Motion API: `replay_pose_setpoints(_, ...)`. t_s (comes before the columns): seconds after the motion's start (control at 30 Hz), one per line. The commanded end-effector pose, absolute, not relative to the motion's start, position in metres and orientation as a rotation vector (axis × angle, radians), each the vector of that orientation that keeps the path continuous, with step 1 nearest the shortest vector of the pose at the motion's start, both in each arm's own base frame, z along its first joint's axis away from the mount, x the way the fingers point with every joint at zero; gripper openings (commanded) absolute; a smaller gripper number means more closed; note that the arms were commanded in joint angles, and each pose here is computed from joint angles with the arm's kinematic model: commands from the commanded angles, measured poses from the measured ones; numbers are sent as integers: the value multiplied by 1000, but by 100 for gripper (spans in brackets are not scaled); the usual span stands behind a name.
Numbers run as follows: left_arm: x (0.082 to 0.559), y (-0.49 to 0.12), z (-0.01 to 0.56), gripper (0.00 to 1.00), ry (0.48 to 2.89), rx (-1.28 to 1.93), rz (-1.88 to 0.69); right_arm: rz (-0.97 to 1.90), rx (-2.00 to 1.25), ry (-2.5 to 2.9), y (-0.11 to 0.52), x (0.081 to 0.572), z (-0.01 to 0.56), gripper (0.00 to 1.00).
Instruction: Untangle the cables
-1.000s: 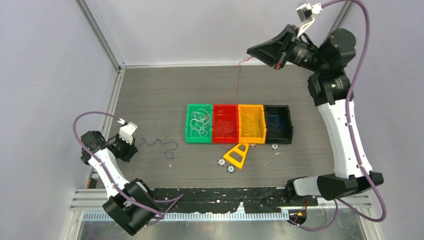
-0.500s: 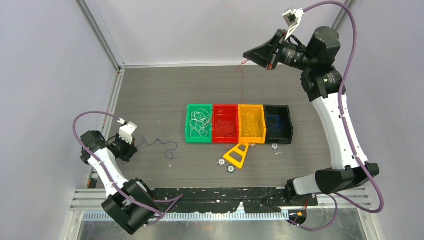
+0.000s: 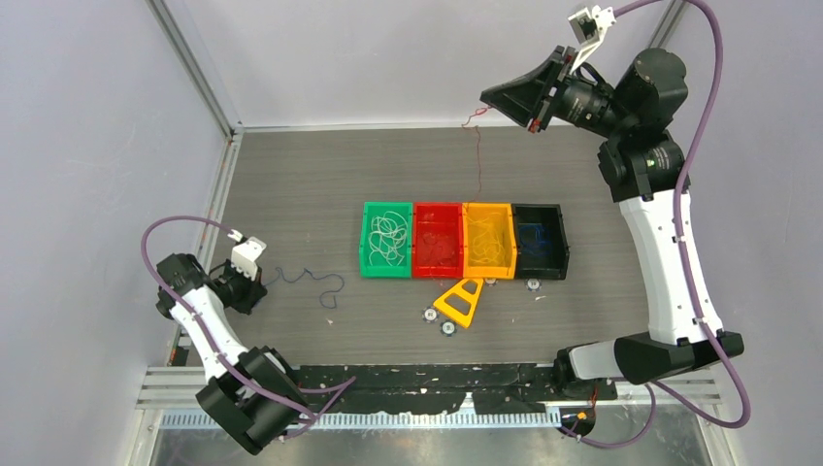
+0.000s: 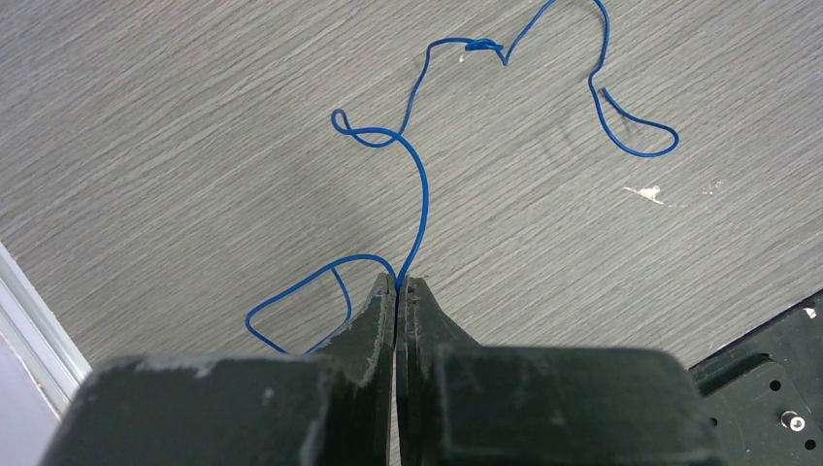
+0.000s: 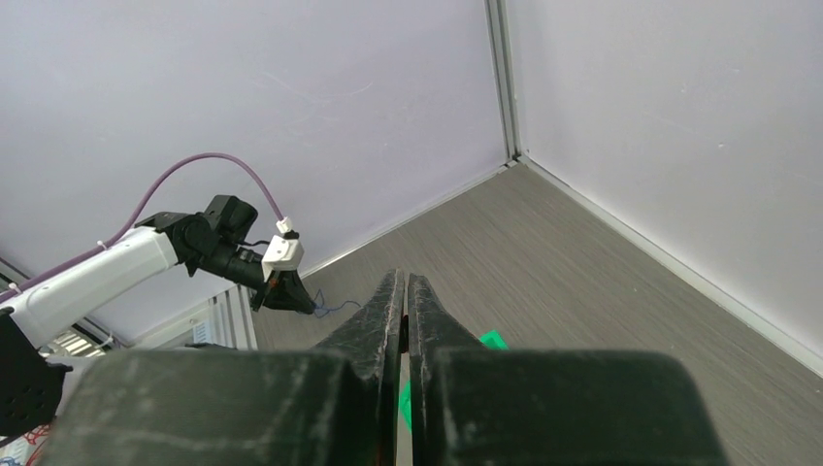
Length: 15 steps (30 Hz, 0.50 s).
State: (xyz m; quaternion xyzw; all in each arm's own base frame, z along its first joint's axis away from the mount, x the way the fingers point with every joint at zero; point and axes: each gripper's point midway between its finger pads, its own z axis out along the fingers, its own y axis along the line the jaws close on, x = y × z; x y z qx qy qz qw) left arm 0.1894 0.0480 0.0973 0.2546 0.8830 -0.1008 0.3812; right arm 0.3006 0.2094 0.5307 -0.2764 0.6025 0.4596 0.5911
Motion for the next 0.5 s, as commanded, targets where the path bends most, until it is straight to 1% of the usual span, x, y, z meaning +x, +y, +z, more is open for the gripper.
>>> replay_pose_setpoints(0.0, 197, 49, 104, 0, 2221, 661, -248, 1031, -665, 1356, 206, 294, 541, 5)
replay_pose_setpoints(0.13, 197, 49, 104, 0, 2223, 659, -251, 1045, -656, 1399, 210, 305, 520, 5)
replay_pose_setpoints(0.23, 197, 50, 103, 0, 2224, 657, -253, 1085, -636, 1466, 217, 318, 493, 6)
replay_pose_setpoints(0.47, 196, 49, 101, 0, 2230, 651, -255, 1158, -694, 1503, 257, 319, 463, 5)
